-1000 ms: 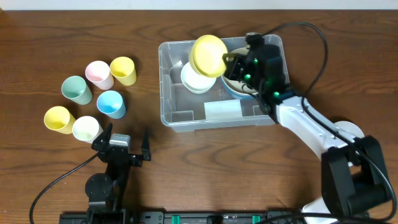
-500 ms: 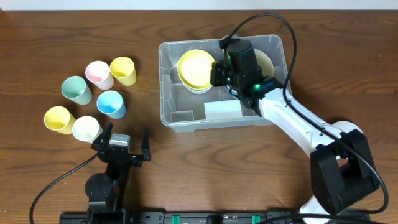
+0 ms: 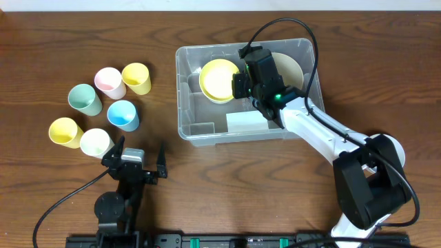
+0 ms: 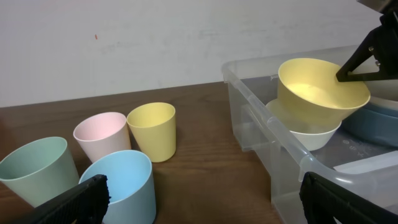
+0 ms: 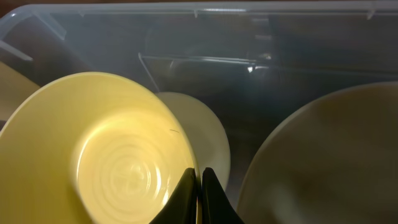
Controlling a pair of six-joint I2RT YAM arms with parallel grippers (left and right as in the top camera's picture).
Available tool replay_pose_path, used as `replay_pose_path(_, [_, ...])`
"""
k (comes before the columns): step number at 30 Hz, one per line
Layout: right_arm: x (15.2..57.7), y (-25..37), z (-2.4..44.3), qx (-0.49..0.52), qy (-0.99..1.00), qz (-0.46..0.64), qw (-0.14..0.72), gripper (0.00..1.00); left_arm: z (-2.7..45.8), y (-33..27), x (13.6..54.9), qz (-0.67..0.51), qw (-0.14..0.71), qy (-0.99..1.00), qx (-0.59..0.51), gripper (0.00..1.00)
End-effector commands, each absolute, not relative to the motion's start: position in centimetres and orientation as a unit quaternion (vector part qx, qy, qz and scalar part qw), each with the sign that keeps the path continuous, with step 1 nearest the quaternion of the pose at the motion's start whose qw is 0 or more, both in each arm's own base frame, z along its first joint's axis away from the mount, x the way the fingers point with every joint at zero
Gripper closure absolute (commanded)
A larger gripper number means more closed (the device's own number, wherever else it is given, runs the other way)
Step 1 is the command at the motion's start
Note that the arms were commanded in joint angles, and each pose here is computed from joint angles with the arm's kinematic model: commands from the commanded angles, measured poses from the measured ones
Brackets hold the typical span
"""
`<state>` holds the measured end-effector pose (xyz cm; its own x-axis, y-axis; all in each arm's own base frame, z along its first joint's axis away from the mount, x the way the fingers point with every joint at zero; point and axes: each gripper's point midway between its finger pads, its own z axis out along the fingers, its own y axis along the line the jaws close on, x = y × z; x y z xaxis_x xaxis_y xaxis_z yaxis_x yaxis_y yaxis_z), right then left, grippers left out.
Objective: Pack container
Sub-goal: 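Lower the yellow bowl onto the white bowl and release, then withdraw the right gripper to the right side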
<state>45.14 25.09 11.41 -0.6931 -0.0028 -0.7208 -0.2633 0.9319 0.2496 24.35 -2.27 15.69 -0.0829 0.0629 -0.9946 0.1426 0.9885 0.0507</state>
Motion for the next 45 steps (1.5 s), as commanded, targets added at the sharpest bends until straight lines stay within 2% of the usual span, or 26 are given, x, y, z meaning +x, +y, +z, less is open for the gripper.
replay_pose_path(1, [45.8,25.6,11.8,-0.082,0.899,0.163,0.397,0.99,14.1,-2.3,24.3,-0.032,0.657,0.750,0.073,0.02])
replay_pose_path(6, [45.8,25.6,11.7,-0.082,0.900,0.163,0.396,0.97,14.1,-2.3,24.3,-0.032,0.657,0.750,0.073,0.02])
replay_pose_path(7, [45.8,25.6,11.7,-0.082,0.900,0.163,0.396,0.89,14.1,-2.3,24.3,-0.032,0.657,0.750,0.073,0.02])
replay_pose_path(9, [45.9,25.7,11.7,-0.083,0.899,0.164,0.398,0.61,14.1,-2.3,24.3,-0.032,0.657,0.750,0.073,0.02])
replay_pose_path(10, [45.9,25.7,11.7,-0.083,0.899,0.164,0.398,0.52,14.1,-2.3,24.3,-0.032,0.657,0.750,0.073,0.02])
replay_pose_path(11, [45.9,25.8,11.8,-0.083,0.898,0.164,0.399,0.50,14.1,-2.3,24.3,-0.032,0.657,0.750,0.073,0.02])
replay_pose_path(20, [45.5,26.6,12.0,-0.104,0.895,0.175,0.396,0.50,14.1,-2.3,24.3,-0.032,0.657,0.750,0.073,0.02])
replay_pose_path(23, [44.8,27.7,13.6,-0.123,0.894,0.185,0.389,0.51,14.1,-2.3,24.3,-0.032,0.657,0.750,0.073,0.02])
replay_pose_path(26, [44.1,28.0,17.2,-0.134,0.891,0.185,0.392,0.46,14.1,-2.3,24.3,-0.032,0.657,0.750,0.073,0.02])
replay_pose_path(28, [43.2,27.4,20.1,-0.129,0.892,0.187,0.392,0.36,14.1,-2.3,24.3,-0.032,0.657,0.750,0.073,0.02])
replay_pose_path(33, [40.1,21.4,26.4,-0.044,0.903,0.162,0.397,0.19,14.1,-2.3,24.3,-0.032,0.657,0.750,0.073,0.02])
replay_pose_path(35, [38.3,17.9,27.7,-0.003,0.911,0.136,0.390,0.15,14.1,-2.3,24.3,-0.032,0.657,0.750,0.073,0.02])
replay_pose_path(41, [31.3,7.3,28.7,0.131,0.929,0.044,0.343,0.09,14.1,-2.3,24.3,-0.032,0.657,0.750,0.073,0.02])
replay_pose_path(45, [26.6,0.9,28.3,0.231,0.924,-0.029,0.304,0.01,14.1,-2.3,24.3,-0.032,0.657,0.750,0.073,0.02])
